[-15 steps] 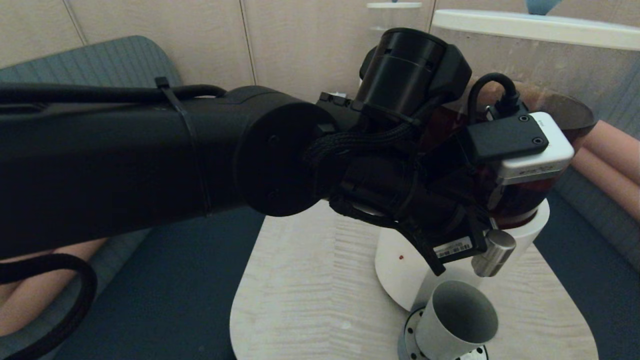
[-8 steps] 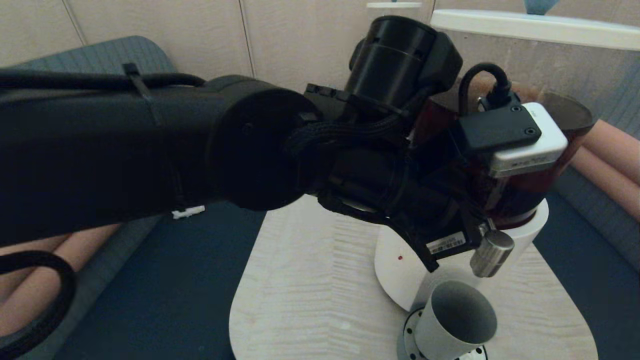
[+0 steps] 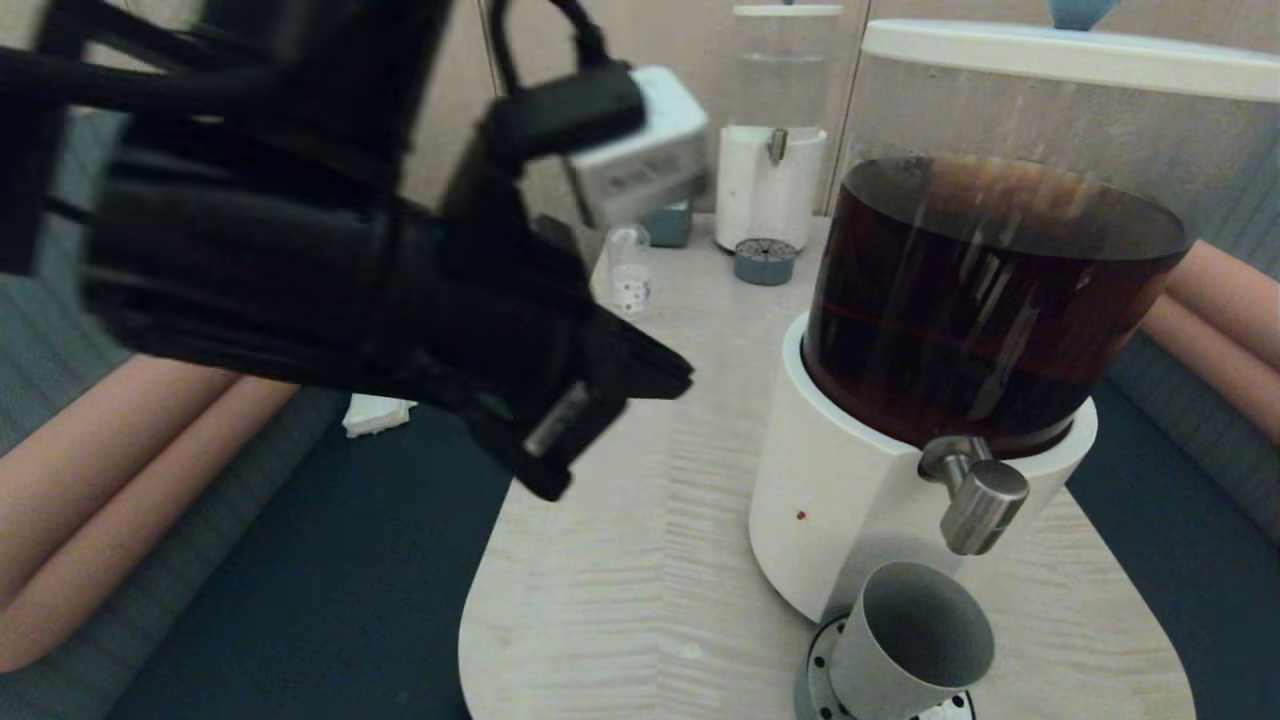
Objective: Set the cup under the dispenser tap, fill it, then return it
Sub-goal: Place the cup next to the water dispenser
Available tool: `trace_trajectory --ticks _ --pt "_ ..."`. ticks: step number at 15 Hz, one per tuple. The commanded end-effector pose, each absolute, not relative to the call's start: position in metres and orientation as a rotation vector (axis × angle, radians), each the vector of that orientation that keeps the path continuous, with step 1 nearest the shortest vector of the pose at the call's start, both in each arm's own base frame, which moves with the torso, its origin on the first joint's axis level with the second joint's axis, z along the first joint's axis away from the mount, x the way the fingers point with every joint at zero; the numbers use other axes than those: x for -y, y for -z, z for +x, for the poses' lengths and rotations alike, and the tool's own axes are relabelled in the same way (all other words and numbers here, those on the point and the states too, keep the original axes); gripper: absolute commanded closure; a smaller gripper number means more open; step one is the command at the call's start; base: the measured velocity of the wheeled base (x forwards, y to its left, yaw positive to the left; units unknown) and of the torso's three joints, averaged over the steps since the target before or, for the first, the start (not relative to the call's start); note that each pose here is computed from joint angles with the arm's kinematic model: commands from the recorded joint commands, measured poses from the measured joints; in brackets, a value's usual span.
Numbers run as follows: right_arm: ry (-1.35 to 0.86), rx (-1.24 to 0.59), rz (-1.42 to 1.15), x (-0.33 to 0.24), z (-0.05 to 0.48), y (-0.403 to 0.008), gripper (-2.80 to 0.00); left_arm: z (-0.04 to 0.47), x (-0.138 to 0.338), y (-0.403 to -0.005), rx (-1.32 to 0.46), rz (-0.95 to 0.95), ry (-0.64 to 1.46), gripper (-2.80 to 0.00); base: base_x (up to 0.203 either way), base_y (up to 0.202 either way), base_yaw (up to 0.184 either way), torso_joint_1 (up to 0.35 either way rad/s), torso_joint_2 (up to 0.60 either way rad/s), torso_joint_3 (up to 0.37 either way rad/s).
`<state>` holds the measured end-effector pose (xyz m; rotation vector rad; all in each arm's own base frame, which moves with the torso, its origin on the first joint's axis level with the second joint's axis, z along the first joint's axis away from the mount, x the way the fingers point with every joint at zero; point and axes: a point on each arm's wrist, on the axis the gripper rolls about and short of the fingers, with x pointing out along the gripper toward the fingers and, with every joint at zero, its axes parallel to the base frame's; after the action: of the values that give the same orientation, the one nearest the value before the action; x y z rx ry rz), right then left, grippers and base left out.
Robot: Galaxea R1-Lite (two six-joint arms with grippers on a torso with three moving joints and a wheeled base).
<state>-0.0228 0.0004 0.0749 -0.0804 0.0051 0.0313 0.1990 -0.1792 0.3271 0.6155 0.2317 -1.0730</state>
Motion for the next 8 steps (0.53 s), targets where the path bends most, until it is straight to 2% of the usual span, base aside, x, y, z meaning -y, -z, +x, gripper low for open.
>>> trace_trajectory --ticks 1,5,8 --pt "-0.033 -0.006 -0.081 0.000 -0.023 -0.072 0.00 0.161 0.115 -0.353 -0.173 0.482 0.989 0.00 0.000 0.000 0.000 0.000 0.00 0.000" --pt "-0.033 -0.006 -0.081 0.000 -0.023 -0.072 0.00 0.120 0.045 -0.359 -0.187 0.094 1.088 0.00 0.000 0.000 0.000 0.000 0.00 0.000" --pt "-0.033 -0.006 -0.081 0.000 -0.023 -0.072 0.00 0.117 0.036 -0.299 -0.325 -0.067 1.232 0.00 0.000 0.000 0.000 0.000 0.00 0.000"
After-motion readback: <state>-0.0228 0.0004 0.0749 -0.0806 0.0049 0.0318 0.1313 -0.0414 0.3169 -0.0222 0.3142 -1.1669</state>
